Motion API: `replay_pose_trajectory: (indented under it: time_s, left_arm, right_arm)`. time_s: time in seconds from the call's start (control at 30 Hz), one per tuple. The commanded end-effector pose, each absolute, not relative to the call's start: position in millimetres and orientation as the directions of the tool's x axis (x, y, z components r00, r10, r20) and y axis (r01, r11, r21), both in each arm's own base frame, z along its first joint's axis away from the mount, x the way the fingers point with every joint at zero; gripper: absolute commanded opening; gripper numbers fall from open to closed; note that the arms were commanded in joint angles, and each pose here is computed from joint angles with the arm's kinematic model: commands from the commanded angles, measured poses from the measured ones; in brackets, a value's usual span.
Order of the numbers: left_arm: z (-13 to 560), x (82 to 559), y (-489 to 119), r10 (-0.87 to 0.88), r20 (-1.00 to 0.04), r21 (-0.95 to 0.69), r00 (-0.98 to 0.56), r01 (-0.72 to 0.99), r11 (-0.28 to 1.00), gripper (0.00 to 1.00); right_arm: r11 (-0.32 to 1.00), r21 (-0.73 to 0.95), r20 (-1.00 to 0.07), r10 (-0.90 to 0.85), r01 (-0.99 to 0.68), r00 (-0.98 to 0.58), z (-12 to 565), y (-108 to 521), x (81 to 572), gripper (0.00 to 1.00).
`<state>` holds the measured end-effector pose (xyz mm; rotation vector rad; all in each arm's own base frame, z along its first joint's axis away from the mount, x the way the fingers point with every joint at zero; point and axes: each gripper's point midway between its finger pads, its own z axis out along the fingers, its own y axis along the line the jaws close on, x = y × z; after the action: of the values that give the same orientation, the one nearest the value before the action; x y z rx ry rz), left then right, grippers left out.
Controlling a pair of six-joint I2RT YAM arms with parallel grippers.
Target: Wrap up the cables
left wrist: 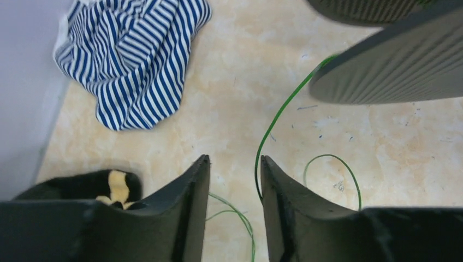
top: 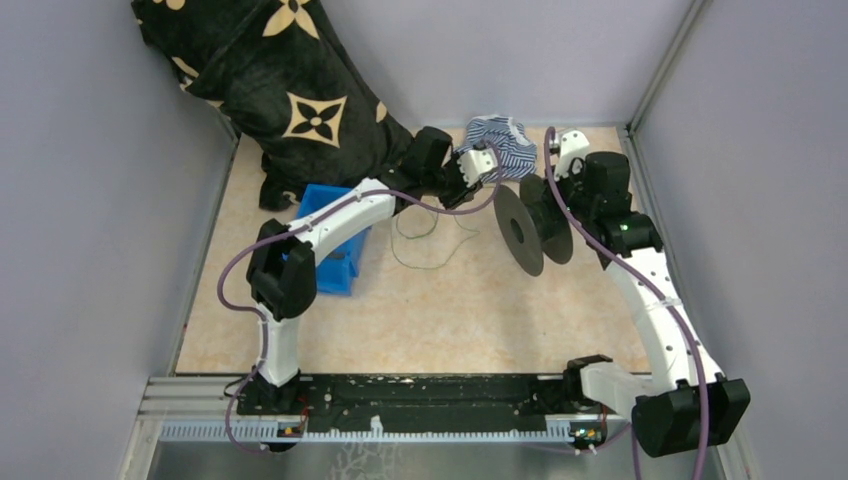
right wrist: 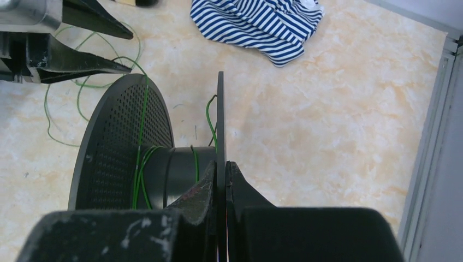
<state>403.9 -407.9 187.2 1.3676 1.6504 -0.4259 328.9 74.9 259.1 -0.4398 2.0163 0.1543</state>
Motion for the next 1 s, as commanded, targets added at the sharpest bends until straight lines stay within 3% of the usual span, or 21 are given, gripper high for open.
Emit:
replay_pose_trajectory:
  time_s: [0.0,0.47,0.97]
  left_arm:
    - [203,402,-403,0.502,-0.865,0.212,0.009,0.913,0.349,0.50]
    - [192,383,-369,0.411,-0.910,0.066,-0.053,0.960,0.271,0.94]
    - [181,357,-370,0.387,-0.919,-0.010,-0.071,0.988,0.156,1.00]
  right_arm:
    - [0.942,-0.078,-0.932,-0.185,-0.327,-0.311,310,71,340,0.00]
    - [0.940,-0.067,-0.941,-0.170,-0.334,-0.291,334,73,343,0.00]
    - [0.901,-0.024,-0.959,-0.143,-0.434,-0.244,355,95,341,0.00]
